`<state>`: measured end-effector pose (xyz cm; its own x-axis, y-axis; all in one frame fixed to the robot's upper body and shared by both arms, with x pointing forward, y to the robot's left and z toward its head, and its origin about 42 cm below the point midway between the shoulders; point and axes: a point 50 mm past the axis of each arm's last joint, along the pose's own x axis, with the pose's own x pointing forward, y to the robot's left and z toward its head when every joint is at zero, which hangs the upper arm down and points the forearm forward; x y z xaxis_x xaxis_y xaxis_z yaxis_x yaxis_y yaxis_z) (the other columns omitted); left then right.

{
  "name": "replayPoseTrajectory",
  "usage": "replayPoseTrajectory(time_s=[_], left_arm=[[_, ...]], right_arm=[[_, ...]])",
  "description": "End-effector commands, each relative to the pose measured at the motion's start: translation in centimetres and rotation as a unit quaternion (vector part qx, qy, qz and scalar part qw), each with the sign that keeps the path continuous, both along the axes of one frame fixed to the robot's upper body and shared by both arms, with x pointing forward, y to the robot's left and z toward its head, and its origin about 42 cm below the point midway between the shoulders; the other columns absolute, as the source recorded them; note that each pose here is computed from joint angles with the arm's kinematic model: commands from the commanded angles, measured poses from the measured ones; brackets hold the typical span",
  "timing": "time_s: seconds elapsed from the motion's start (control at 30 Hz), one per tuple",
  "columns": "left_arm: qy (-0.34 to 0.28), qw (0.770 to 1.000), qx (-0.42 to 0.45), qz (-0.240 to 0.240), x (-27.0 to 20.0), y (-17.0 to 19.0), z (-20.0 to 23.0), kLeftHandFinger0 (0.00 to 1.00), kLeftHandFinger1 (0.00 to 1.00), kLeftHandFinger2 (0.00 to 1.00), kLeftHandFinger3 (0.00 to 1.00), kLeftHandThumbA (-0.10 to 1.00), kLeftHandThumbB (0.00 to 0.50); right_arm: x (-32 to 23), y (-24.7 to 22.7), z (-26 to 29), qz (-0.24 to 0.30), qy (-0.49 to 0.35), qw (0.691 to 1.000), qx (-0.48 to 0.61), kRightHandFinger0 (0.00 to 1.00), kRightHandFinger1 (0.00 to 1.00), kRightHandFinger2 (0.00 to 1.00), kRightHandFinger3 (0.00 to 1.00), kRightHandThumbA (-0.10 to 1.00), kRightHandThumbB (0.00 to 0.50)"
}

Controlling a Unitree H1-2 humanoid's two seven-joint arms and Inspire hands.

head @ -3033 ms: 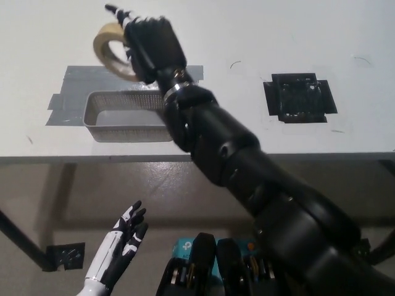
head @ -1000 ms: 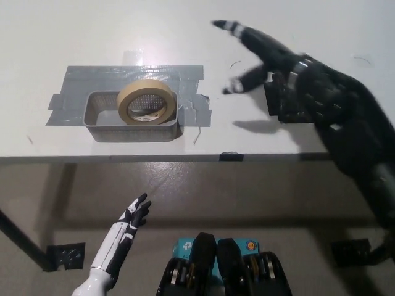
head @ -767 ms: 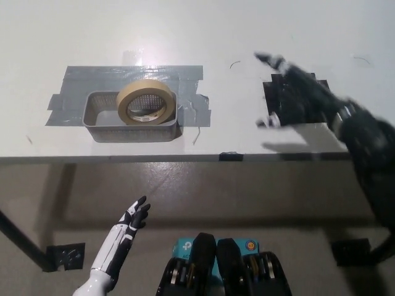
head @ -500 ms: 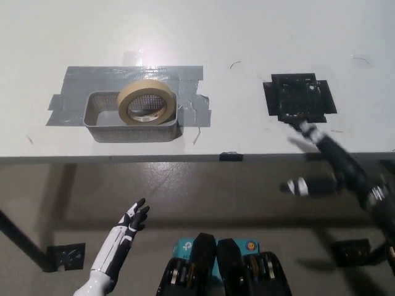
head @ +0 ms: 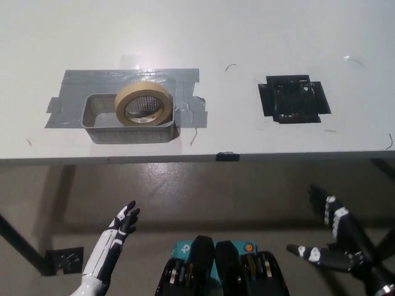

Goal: The robot picks the tape placed on the black area with right hand and places it in the small grey container.

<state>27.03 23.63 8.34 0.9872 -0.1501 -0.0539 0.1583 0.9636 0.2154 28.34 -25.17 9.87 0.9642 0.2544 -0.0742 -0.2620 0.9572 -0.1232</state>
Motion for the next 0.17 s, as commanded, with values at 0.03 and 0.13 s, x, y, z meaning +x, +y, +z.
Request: replayPoseTrajectory(time_s=[0.03,0.13], left_arm=[[-0.042,0.999,-0.016,0.019,0.11,0.62,0.8,1.0,1.0,1.0,1.0,1.0,0.159],[-0.048,0.999,-0.016,0.02,0.65,0.84,0.96,1.0,1.0,1.0,1.0,1.0,0.149]], right_arm=[[0.49,-0.45,-0.23,-0.021,-0.056,0.998,-0.002,1.0,1.0,1.0,1.0,1.0,0.13],[1.15,-0.17,-0.25,-0.016,-0.061,0.998,0.004,1.0,1.0,1.0,1.0,1.0,0.117]])
